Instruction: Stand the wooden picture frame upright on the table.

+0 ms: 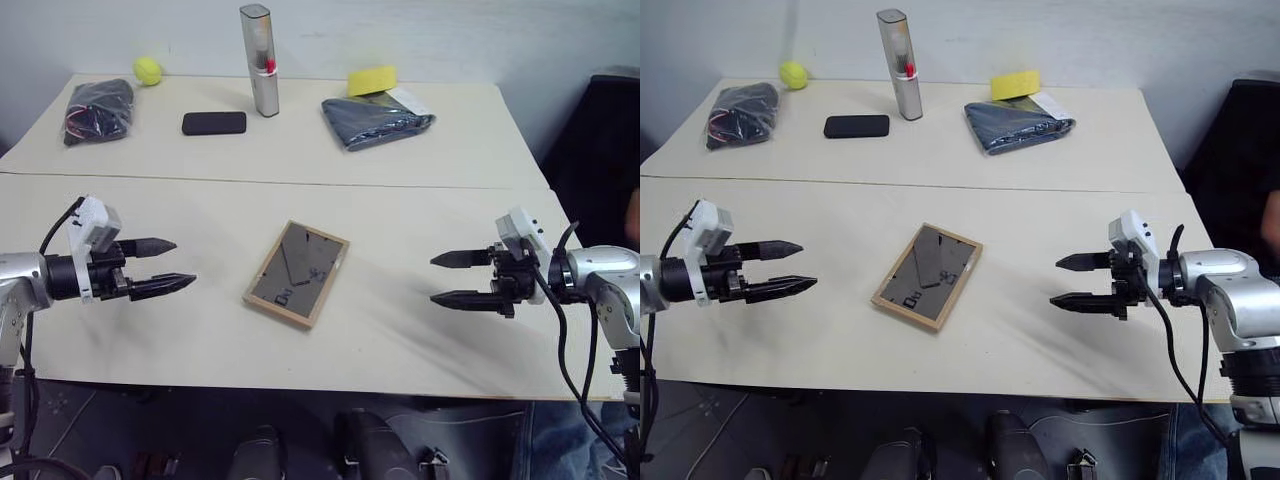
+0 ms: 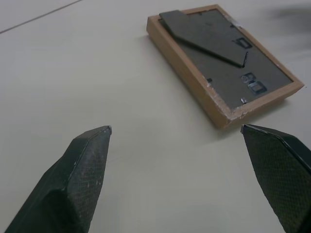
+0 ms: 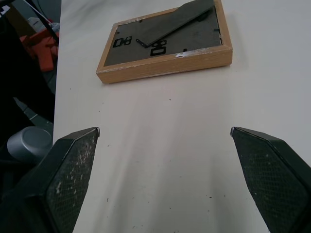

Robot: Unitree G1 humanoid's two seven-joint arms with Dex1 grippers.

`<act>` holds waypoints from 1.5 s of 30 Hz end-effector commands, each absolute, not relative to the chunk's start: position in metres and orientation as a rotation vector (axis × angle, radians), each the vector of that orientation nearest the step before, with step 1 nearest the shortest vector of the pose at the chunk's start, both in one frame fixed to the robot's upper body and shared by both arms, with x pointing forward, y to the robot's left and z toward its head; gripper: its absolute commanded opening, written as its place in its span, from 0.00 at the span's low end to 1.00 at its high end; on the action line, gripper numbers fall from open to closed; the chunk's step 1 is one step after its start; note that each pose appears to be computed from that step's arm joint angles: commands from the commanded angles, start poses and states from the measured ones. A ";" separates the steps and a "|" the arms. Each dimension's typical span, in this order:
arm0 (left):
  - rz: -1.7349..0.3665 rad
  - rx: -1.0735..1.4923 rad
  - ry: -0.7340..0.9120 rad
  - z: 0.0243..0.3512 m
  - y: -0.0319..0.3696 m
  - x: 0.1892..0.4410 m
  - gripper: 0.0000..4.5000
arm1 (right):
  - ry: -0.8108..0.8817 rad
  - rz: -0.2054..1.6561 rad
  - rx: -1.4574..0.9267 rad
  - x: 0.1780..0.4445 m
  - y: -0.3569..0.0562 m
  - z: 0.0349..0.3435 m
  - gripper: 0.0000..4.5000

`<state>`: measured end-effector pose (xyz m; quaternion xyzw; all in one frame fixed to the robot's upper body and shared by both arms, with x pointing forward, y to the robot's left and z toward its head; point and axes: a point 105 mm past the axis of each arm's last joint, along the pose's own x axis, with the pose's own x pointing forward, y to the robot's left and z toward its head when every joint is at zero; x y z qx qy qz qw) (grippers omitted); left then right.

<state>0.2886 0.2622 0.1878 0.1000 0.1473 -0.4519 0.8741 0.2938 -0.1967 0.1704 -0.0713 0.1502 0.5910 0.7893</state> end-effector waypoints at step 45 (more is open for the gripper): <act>-1.087 -0.205 0.766 0.123 0.188 0.296 0.26 | 0.192 1.365 -0.764 0.355 -0.100 0.144 0.00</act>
